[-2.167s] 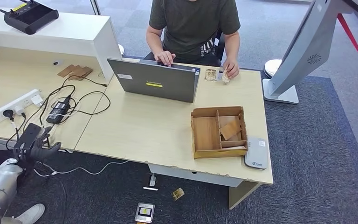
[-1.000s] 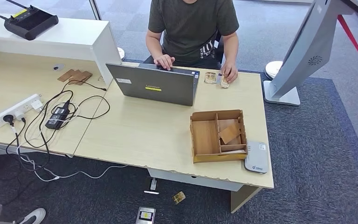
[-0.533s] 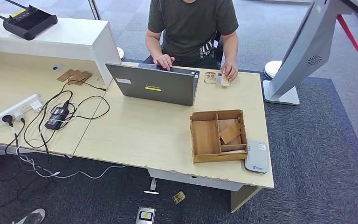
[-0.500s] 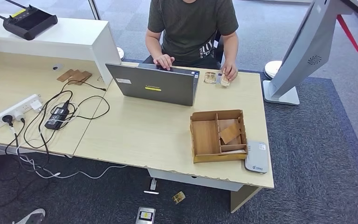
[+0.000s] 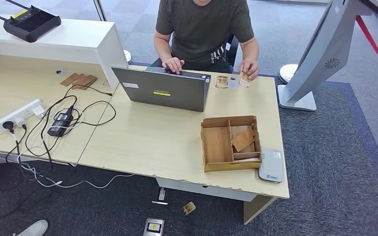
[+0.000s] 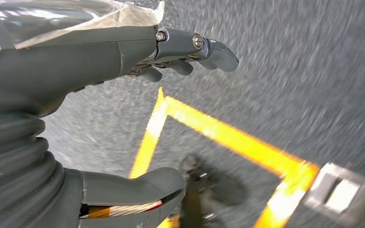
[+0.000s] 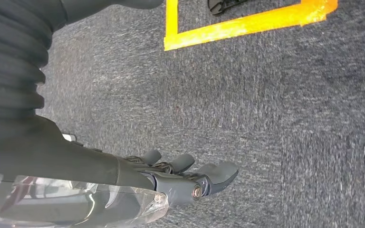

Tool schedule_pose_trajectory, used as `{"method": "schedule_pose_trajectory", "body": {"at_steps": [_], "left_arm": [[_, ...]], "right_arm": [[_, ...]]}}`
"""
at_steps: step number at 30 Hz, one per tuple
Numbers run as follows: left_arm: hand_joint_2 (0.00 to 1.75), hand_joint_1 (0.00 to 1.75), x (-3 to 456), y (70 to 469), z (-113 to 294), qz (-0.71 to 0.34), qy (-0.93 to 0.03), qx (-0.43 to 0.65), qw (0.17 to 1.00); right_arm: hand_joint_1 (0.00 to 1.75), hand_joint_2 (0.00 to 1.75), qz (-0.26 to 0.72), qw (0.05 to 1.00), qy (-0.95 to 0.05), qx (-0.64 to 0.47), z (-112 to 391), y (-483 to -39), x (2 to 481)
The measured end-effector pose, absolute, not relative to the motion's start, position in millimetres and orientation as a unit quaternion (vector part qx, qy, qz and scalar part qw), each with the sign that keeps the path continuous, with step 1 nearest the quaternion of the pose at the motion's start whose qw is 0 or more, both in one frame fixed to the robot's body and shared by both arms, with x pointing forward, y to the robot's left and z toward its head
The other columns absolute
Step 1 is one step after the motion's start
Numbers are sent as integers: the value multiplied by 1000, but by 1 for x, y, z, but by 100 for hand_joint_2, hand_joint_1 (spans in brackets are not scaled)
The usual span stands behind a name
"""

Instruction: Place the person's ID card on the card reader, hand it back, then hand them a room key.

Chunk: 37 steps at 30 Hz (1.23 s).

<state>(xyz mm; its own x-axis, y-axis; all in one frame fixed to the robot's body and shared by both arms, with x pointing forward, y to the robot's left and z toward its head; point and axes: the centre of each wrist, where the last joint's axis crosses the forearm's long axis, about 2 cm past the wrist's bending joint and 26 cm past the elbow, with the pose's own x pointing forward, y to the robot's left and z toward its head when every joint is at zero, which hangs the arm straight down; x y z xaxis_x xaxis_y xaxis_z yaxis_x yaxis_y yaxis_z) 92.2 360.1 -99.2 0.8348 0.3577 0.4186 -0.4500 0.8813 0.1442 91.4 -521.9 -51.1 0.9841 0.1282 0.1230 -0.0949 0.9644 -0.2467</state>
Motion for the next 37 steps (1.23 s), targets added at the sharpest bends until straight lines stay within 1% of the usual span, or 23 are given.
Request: {"method": "schedule_pose_trajectory", "body": {"at_steps": [5, 15, 19, 23, 27, 30, 37], "left_arm": [[175, 0, 94, 354, -100, 163, -192, 75, 965], [175, 0, 95, 345, -101, 142, -218, 52, 964], [175, 0, 111, 349, -96, 146, -240, 40, 959], [175, 0, 127, 364, -90, 178, -247, 45, 951], [175, 0, 130, 381, -87, 249, -278, 61, 926], [175, 0, 143, 398, -79, 291, -272, 84, 913], [175, 0, 161, 424, -61, 312, -261, 123, 905]], "right_arm": [[0, 175, 46, 989, -70, -125, -48, -527, 91], [0, 175, 41, 991, -49, -116, -47, -531, 90], [0, 175, 53, 992, -44, -108, -49, -528, 89], [0, 175, 58, 991, -49, -109, -51, -523, 89], [0, 175, 59, 991, -53, -110, -53, -518, 89], [0, 175, 60, 991, -52, -110, -55, -514, 89], [0, 175, 65, 991, -45, -103, -59, -505, 89]]}}
